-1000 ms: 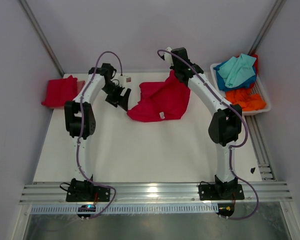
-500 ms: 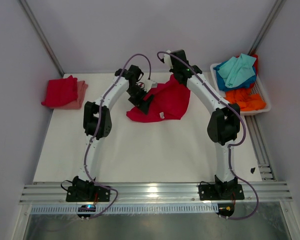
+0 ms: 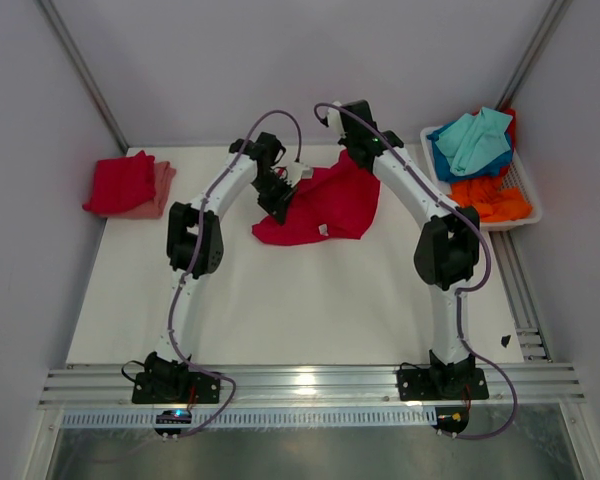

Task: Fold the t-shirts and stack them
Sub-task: Flatten out the tshirt

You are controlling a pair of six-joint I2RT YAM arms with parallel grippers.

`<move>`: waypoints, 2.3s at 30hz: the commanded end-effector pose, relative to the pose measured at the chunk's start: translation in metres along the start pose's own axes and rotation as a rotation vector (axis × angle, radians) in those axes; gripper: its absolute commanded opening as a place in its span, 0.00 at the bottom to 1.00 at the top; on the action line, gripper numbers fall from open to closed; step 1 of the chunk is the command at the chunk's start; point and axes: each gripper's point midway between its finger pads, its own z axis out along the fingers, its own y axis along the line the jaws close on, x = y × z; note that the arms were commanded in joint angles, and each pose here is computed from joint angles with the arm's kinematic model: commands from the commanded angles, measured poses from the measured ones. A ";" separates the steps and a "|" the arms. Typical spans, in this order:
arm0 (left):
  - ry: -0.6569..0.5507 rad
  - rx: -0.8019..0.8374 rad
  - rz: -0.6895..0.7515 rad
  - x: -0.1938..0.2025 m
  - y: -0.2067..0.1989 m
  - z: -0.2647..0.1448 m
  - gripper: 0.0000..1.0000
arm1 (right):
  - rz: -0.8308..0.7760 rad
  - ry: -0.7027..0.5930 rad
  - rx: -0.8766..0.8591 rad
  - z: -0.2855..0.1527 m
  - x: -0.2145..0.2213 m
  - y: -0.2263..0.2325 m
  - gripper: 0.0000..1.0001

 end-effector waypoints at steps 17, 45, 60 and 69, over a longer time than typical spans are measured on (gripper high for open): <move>-0.373 -0.358 0.057 -0.050 0.005 -0.223 0.00 | 0.080 0.027 0.061 0.010 0.000 -0.019 0.03; -0.530 0.165 0.202 -0.008 -0.167 -0.266 0.00 | 0.133 0.173 0.064 0.087 0.031 0.041 0.03; -0.136 0.239 0.451 0.028 -0.174 -0.174 0.00 | 0.141 0.162 0.152 0.096 0.029 0.027 0.03; -0.216 0.386 0.616 -0.012 -0.214 -0.149 0.00 | 0.129 0.164 0.151 0.100 0.030 0.030 0.03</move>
